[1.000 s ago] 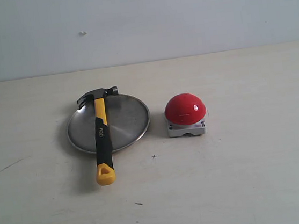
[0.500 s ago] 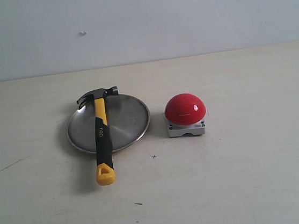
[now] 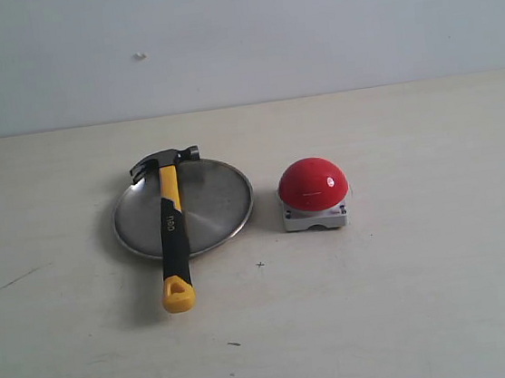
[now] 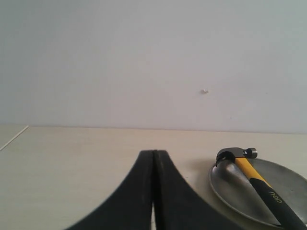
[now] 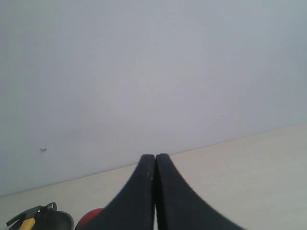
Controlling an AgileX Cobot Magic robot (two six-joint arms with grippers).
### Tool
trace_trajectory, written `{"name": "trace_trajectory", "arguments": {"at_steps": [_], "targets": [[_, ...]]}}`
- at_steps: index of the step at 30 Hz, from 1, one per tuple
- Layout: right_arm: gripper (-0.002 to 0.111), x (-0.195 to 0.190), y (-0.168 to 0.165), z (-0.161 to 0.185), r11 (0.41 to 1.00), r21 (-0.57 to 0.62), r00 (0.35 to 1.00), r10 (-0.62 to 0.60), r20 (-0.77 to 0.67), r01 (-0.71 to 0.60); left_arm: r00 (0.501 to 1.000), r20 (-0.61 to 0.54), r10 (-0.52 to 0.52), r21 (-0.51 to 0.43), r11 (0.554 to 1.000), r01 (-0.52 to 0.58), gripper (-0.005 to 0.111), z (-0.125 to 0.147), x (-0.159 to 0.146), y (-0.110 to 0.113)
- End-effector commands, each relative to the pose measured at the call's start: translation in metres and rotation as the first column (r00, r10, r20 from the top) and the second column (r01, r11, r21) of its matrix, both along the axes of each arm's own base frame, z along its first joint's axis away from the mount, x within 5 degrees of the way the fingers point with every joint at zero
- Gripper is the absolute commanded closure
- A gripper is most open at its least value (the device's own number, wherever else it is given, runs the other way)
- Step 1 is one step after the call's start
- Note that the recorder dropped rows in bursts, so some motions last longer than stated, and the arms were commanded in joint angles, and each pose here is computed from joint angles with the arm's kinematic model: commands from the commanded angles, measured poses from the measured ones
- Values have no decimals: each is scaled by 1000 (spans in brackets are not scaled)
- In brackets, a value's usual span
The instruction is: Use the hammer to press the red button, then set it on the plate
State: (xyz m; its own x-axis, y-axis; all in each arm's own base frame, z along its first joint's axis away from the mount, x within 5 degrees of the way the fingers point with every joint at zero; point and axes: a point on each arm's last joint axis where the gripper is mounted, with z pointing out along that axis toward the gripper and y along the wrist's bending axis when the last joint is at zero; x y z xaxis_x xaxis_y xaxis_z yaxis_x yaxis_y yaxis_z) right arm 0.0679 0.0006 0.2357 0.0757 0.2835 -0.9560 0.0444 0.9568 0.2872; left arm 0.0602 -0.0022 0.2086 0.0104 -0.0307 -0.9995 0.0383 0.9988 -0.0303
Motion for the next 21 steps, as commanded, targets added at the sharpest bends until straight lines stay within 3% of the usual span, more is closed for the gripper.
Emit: {"name": "trace_trajectory", "arguments": {"at_steps": [1,12,15,21], "targets": [[108,0,0,-2,1000,1,1000,0,0,0,1000,11,-5,0,1000,5,107,0,0,0],[108,0,0,-2,1000,1,1000,0,0,0,1000,11,-5,0,1000,5,107,0,0,0],[108,-1,-3,-2,995,-90,999,-39,-8,39,1000,11,-5,0,1000,5,107,0,0,0],[108,-14,-3,4,992,-109,994,-53,91,63,1000,11,-5,0,1000,5,107,0,0,0]]}}
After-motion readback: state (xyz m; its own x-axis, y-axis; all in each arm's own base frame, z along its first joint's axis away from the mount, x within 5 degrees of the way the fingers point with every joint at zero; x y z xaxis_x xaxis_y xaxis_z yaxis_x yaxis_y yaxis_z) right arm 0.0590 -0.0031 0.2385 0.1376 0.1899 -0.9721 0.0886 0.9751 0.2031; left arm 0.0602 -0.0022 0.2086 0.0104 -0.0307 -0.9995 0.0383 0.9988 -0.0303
